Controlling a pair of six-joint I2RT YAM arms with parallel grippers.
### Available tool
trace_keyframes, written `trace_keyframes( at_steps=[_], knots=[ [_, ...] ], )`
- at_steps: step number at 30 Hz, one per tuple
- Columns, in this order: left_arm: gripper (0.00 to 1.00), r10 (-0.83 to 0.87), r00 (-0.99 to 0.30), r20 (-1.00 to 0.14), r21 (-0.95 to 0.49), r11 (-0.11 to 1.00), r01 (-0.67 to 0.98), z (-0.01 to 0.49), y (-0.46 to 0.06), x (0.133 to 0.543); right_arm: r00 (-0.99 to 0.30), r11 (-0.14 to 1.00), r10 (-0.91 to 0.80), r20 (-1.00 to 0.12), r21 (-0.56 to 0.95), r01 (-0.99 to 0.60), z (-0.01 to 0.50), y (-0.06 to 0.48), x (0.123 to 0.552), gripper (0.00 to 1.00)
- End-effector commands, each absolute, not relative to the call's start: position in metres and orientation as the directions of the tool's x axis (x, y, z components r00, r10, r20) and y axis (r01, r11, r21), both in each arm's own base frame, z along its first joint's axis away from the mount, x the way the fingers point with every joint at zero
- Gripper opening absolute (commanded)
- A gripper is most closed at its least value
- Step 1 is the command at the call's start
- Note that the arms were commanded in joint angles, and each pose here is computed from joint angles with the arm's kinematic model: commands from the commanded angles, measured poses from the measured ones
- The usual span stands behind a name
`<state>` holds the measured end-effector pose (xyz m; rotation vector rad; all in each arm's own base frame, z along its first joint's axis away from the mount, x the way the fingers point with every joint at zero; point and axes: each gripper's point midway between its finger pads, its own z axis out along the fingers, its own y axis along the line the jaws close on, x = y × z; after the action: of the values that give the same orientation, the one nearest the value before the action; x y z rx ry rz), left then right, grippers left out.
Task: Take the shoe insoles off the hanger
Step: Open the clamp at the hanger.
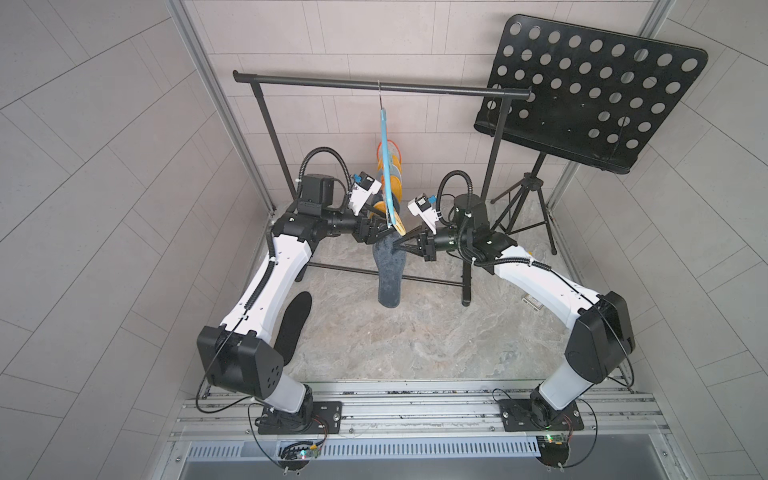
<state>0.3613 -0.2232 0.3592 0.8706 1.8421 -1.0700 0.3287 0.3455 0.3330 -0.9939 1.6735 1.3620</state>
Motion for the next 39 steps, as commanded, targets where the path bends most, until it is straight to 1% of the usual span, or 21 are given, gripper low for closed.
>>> trace_keyframes(
  at_steps=[1, 6, 7, 9, 12, 16, 17, 22, 33, 39],
  knots=[
    [0.75, 0.120, -0.379, -0.918, -0.326, 0.318, 0.890, 0.387, -0.234, 0.360, -0.424, 0.087, -0.127, -0.897, 0.416, -0.905, 0.337, 0.349, 0.317, 0.00],
    [0.74, 0.086, -0.373, -0.924, -0.332, 0.301, 0.894, 0.399, -0.237, 0.365, -0.429, 0.082, -0.122, -0.895, 0.422, -0.903, 0.338, 0.351, 0.317, 0.00],
    [0.73, 0.079, -0.375, -0.924, -0.335, 0.307, 0.891, 0.399, -0.237, 0.367, -0.431, 0.084, -0.123, -0.894, 0.423, -0.902, 0.337, 0.351, 0.317, 0.00],
    [0.67, 0.072, -0.381, -0.922, -0.344, 0.303, 0.889, 0.399, -0.238, 0.369, -0.428, 0.085, -0.120, -0.896, 0.421, -0.903, 0.338, 0.351, 0.318, 0.00],
    [0.53, 0.065, -0.389, -0.919, -0.353, 0.304, 0.885, 0.398, -0.238, 0.372, -0.427, 0.083, -0.113, -0.897, 0.420, -0.904, 0.341, 0.352, 0.319, 0.00],
    [0.39, 0.054, -0.391, -0.919, -0.354, 0.320, 0.878, 0.400, -0.238, 0.375, -0.430, 0.085, -0.113, -0.896, 0.423, -0.902, 0.339, 0.353, 0.322, 0.00],
    [0.34, 0.054, -0.391, -0.919, -0.354, 0.326, 0.876, 0.400, -0.238, 0.375, -0.432, 0.085, -0.114, -0.895, 0.424, -0.902, 0.339, 0.353, 0.322, 0.00],
    [0.01, 0.048, -0.399, -0.916, -0.356, 0.365, 0.860, 0.399, -0.235, 0.380, -0.441, 0.100, -0.116, -0.890, 0.431, -0.897, 0.335, 0.352, 0.324, 0.00],
    [0.00, 0.040, -0.390, -0.920, -0.340, 0.415, 0.844, 0.399, -0.232, 0.389, -0.467, 0.129, -0.139, -0.873, 0.452, -0.883, 0.323, 0.350, 0.324, 0.00],
    [0.00, 0.028, -0.377, -0.926, -0.326, 0.446, 0.833, 0.405, -0.229, 0.395, -0.538, 0.152, -0.182, -0.823, 0.517, -0.842, 0.304, 0.345, 0.314, 0.00]
  ],
)
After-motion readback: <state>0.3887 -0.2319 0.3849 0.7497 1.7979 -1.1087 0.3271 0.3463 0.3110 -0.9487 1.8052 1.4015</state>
